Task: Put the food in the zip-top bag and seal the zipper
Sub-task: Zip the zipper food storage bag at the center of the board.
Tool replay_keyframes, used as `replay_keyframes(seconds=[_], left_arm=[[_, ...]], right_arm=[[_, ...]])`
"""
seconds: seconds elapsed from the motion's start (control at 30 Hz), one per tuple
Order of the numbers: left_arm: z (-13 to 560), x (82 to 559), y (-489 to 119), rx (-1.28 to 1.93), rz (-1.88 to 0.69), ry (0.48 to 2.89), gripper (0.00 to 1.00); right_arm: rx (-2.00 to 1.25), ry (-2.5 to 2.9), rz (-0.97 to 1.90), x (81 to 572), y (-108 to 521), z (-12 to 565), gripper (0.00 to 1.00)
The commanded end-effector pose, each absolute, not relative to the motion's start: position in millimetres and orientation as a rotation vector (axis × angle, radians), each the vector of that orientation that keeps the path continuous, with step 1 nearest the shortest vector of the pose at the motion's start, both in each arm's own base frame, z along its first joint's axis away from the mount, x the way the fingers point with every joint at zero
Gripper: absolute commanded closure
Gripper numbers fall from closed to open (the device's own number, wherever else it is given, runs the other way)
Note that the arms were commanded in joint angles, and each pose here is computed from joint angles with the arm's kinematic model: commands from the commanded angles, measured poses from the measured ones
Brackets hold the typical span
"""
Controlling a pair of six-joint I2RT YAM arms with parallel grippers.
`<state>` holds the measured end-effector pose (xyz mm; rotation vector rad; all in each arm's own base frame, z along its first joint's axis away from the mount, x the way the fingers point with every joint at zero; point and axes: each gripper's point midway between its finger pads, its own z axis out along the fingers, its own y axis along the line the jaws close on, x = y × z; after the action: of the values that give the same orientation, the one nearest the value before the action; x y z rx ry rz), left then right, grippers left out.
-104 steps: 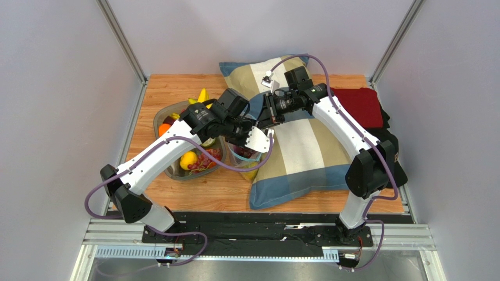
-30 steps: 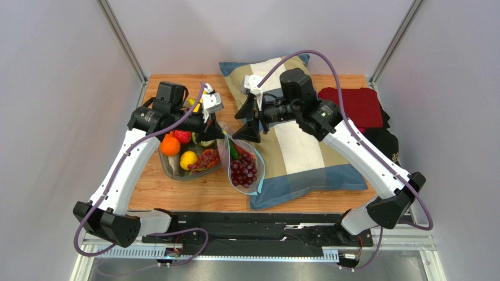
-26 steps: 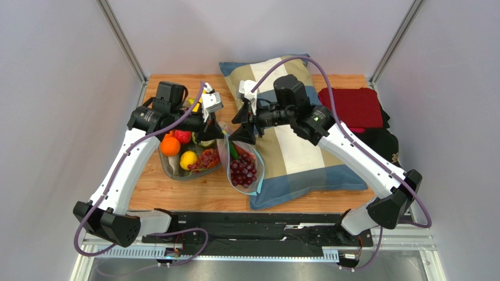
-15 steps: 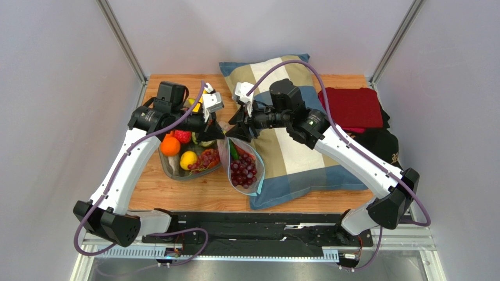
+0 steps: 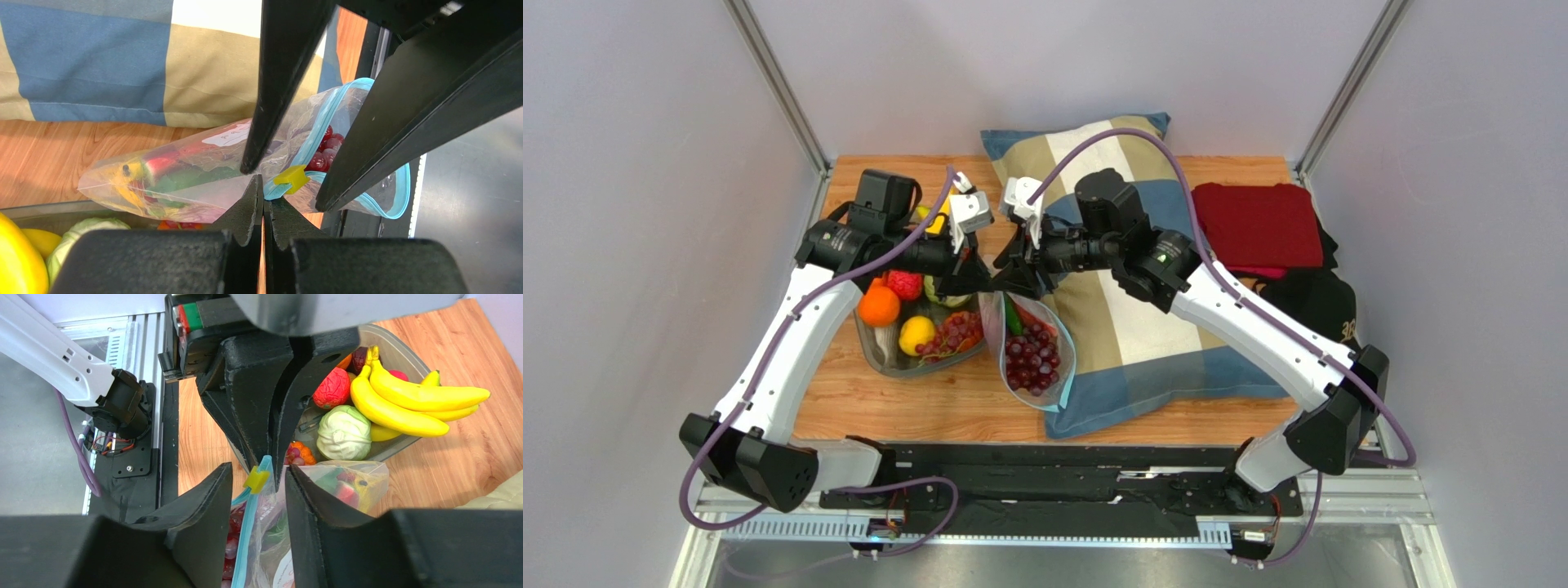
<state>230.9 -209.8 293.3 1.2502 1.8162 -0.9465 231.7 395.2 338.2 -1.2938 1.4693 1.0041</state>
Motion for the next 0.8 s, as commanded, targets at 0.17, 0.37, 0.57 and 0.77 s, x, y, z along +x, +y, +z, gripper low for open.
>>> replay_keyframes(seconds=[0.17,0.37,0.57,0.77], left_arm=[[320.9,233.6,-215.2,1.228,-0.944,1.736,1.0],[335.7,238.6,-215.9,1.175,-0.931,1.704,1.0],[355.6,246.3,-211.2,1.092,-0.987,1.66,1.0],[365.3,238.2,-213.1,1.105,-1.021,1.613,1.0]], right_arm=[[-1.303,1.47,0.962,236.8,398.4,335.6,0.89],[-1.321,1.496,0.935,232.5,387.4,326.7,1.0],[-1.335,1.556,0.918,228.1,369.1,309.0,1.0],[-1.314,1.595,0.885,238.7,353.4,301.1,1.0]])
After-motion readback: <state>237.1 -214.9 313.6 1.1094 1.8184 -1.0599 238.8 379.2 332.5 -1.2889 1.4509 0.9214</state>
